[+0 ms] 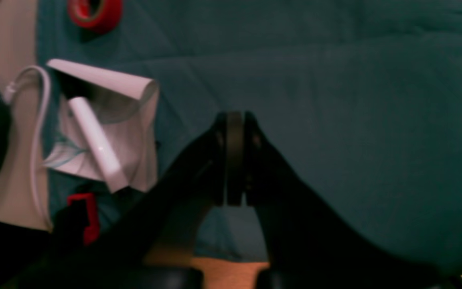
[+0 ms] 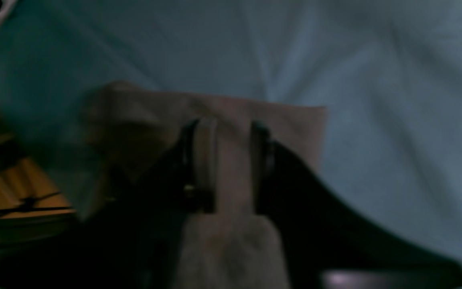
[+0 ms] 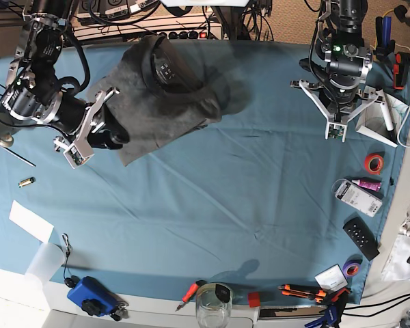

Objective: Fold the T-shirt properly
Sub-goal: 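Press and smooth the folded shirt with the right gripper, then release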

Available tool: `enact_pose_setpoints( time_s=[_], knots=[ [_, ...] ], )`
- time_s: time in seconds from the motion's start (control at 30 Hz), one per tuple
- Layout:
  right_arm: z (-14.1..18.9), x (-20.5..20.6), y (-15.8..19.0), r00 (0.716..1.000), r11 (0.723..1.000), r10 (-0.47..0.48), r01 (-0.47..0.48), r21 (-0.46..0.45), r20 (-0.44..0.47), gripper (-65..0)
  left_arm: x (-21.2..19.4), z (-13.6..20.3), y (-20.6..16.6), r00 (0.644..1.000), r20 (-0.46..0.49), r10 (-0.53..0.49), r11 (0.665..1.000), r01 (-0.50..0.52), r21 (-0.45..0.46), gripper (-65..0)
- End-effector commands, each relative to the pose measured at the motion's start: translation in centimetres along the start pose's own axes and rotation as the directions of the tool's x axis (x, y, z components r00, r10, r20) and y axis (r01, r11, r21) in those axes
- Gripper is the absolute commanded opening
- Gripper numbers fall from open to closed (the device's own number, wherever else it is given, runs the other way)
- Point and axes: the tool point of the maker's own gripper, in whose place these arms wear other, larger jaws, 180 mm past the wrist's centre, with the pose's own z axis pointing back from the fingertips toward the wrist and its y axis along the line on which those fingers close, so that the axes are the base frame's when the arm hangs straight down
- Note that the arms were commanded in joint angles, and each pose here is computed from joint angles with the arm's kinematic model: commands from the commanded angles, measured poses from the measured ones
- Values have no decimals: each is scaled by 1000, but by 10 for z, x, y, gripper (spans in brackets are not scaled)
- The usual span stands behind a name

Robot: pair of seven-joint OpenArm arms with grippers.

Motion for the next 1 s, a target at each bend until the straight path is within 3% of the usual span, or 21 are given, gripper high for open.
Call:
enact_pose_setpoints(
  time_s=[0.0,0.07,0.27,0.47,0.77,0.87,0.97],
  knots=[
    [4,8,-2,999,1000,14,-14,-6,29,-600,10,4,2,999,41,1,1000,-1,5,-650],
    [3,3,0,1000,1000,1,-1,6,16,-649,10,4,-1,999,41,-3,1000,3,-10,-650],
    [-4,-25,17,996,996,-46,51,79,-71,-650,11,5,-22,999,50,-19,991,25,-128,-650],
    [-25,-74,10,954,965,-219,242,97,-203,-650,11,6,-25,999,49,-10,989,17,-147,-650],
    [-46,-78,-36,920,934,-341,355,43,-195,-650,14,6,-25,998,57,-9,989,17,-145,-650],
    [-51,-79,-47,895,910,-400,414,35,-196,-650,14,5,-25,998,58,-10,989,19,-145,-650],
    [-50,-72,-36,887,891,-414,441,109,-204,-650,14,6,-27,998,61,-32,987,41,-155,-650]
  ],
)
